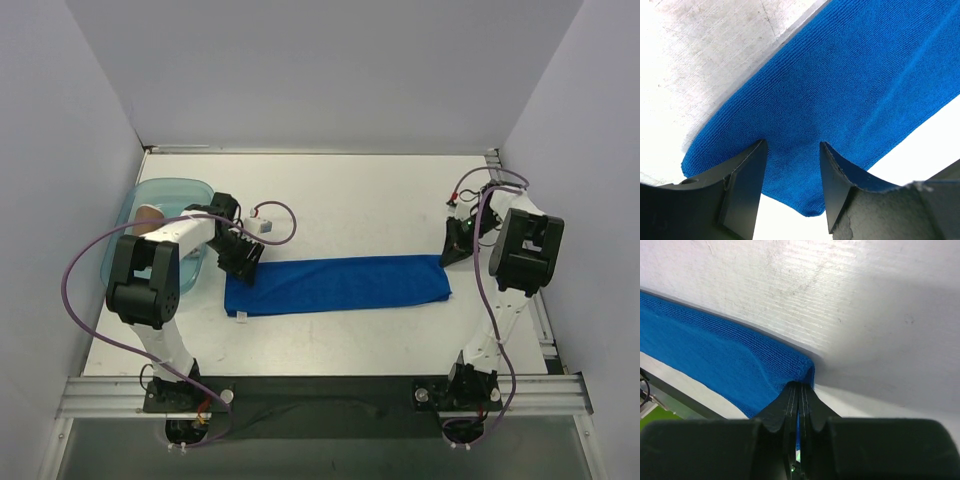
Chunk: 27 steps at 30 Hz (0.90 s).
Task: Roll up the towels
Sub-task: Fold the towel
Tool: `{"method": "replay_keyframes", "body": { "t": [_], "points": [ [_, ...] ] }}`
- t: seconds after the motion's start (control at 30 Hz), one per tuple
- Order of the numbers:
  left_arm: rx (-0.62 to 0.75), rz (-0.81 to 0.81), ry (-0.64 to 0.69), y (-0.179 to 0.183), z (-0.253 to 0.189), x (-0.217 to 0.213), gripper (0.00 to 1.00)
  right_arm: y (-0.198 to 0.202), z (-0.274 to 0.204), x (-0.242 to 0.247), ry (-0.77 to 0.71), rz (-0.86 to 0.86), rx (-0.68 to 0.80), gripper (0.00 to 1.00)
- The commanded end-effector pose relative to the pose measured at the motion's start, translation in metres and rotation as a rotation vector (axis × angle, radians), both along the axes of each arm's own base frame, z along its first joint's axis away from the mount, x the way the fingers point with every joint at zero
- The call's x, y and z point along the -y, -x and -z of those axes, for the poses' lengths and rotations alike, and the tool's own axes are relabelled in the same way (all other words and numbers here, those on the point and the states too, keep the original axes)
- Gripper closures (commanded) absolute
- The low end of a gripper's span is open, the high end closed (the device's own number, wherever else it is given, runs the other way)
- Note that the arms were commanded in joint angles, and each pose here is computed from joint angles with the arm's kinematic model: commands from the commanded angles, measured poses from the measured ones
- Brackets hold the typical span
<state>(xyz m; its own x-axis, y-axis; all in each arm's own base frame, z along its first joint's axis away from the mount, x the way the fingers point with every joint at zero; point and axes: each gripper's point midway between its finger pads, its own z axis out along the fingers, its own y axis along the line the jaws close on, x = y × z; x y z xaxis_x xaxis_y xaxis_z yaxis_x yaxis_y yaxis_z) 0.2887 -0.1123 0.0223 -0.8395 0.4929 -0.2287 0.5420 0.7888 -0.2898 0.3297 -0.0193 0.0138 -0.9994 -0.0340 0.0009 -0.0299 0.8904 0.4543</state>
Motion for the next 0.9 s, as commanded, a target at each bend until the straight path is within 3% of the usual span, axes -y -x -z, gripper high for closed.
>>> {"method": "replay_keyframes", "body": {
  "t": [0.0, 0.3, 0.33, 0.37, 0.4, 0.47, 0.6, 0.87],
  "points": [
    [-0.043, 0.009, -0.007, 0.006, 0.018, 0.003, 0.44, -0.005, -0.029, 0.003, -0.019, 0.012, 0.046, 1.0],
    [-0.043, 0.007, -0.007, 0.004, 0.018, 0.003, 0.44, -0.016, -0.042, 0.004, -0.029, 0.034, 0.088, 1.0],
    [-0.046, 0.007, -0.008, 0.005, 0.019, 0.003, 0.44, -0.014, -0.04, 0.004, -0.029, 0.035, 0.073, 0.74],
    [-0.045, 0.007, -0.008, 0.004, 0.019, 0.003, 0.44, -0.011, -0.037, 0.005, -0.023, 0.034, 0.057, 0.62],
    [-0.044, 0.009, -0.008, 0.004, 0.019, 0.003, 0.44, -0.007, -0.033, 0.006, -0.008, 0.029, 0.04, 0.52],
    [-0.045, 0.007, -0.006, 0.005, 0.019, 0.003, 0.44, -0.002, -0.028, 0.007, 0.001, 0.023, 0.02, 0.42],
    [-0.042, 0.007, -0.004, 0.003, 0.018, 0.003, 0.44, 0.01, -0.016, 0.007, 0.006, 0.009, -0.03, 0.44],
    [-0.041, 0.006, -0.007, 0.002, 0.018, 0.003, 0.44, 0.019, -0.004, -0.008, -0.045, -0.006, -0.086, 0.65]
  ]
}}
